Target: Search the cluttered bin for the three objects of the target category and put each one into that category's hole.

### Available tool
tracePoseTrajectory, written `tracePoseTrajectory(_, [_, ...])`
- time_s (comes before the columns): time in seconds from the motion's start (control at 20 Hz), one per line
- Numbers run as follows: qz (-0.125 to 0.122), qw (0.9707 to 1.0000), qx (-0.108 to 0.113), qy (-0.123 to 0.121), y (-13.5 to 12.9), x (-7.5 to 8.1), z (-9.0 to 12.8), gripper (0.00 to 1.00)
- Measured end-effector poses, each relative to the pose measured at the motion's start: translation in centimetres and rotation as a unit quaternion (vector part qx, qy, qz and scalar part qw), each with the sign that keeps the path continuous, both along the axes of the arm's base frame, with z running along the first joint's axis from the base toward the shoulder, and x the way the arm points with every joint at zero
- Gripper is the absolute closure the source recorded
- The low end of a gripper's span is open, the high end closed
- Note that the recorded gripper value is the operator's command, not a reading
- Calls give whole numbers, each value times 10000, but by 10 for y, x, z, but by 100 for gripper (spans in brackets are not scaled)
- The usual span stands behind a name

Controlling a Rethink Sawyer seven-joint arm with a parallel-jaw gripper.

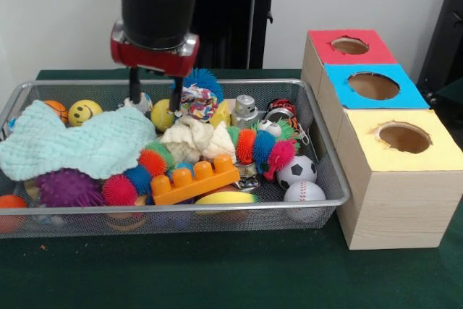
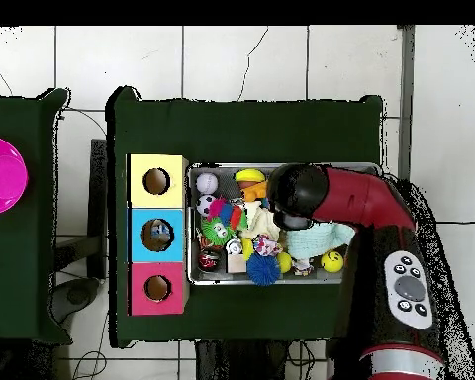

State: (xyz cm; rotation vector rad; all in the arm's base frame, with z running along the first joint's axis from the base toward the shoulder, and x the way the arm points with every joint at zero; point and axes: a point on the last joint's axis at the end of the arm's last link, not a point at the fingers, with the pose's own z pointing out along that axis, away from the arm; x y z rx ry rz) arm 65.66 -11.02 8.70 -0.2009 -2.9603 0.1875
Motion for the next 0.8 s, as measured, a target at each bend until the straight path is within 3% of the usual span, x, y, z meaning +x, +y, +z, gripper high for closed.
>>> tracePoseTrajectory(0.2, [116, 9999, -11, 57, -20, -9, -20, 0])
tracePoseTrajectory(0.55, [355, 9993, 38, 84, -25, -15, -47, 0])
tracePoseTrajectory(0.75, [665, 9978, -28, -32, -21, -17, -68, 0])
tracePoseTrajectory(0.8, [870, 9961, -100, -118, -20, -19, -77, 0])
